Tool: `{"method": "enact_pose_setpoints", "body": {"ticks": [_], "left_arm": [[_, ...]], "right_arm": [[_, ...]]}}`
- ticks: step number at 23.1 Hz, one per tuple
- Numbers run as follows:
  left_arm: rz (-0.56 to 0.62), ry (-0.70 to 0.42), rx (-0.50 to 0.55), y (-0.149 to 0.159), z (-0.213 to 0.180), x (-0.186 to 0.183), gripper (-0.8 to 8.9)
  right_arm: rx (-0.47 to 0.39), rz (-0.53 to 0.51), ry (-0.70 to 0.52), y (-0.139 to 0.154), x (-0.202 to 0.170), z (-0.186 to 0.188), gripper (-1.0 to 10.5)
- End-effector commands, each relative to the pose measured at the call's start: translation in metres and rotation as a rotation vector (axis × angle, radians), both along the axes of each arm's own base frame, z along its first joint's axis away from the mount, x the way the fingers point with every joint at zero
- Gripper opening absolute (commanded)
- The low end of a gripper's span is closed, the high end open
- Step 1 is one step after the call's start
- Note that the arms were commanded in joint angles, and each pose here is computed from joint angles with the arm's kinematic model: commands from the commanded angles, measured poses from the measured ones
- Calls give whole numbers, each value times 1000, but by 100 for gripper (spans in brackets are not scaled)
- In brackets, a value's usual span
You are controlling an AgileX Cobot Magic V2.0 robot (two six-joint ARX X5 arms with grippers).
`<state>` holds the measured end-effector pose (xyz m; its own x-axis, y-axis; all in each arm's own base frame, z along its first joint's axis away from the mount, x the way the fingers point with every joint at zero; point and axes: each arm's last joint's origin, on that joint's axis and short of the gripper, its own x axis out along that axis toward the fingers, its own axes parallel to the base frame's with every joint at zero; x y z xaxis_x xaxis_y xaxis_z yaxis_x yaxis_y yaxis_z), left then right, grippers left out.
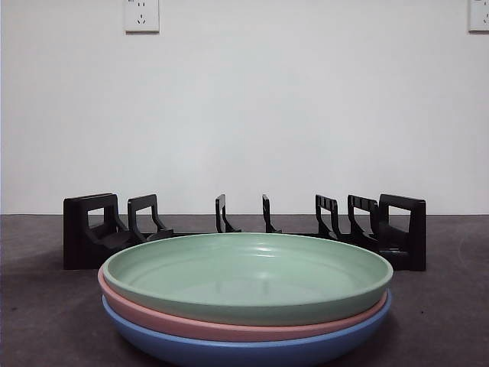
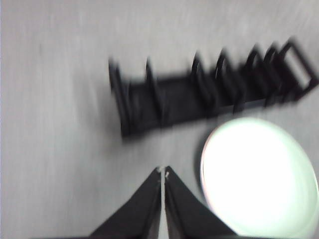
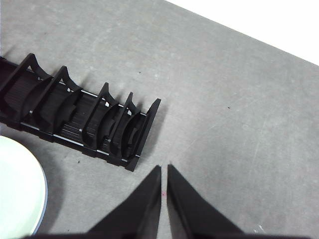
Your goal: Place the plate
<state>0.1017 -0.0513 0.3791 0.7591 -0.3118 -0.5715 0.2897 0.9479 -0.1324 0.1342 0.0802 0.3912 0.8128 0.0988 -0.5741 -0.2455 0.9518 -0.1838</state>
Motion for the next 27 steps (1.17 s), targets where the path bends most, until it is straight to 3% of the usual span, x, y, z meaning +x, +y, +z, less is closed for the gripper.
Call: {"method": "enact_pose_setpoints", "body": {"ticks": [1, 3, 5, 9, 12, 16, 27], "left_arm": [[-27, -291, -10, 0, -19, 8, 7], [64, -534, -74, 10, -59, 10, 7], [162, -629, -106, 23, -108, 4, 7], [326, -613, -65, 42, -188, -4, 7], [407, -603, -90, 49, -213, -5, 7], [472, -516, -123, 53, -221, -5, 7], [473, -525, -131, 53, -220, -5, 7]], "right_arm": [[5, 8, -13, 2, 1, 3, 17], [5, 8, -13, 2, 1, 3, 17], [5, 8, -13, 2, 1, 3, 17], [5, 8, -13, 2, 1, 3, 17], [5, 8, -13, 2, 1, 3, 17], [6, 9, -14, 2, 1, 3, 17], [6, 8, -15, 2, 1, 3, 17]]}}
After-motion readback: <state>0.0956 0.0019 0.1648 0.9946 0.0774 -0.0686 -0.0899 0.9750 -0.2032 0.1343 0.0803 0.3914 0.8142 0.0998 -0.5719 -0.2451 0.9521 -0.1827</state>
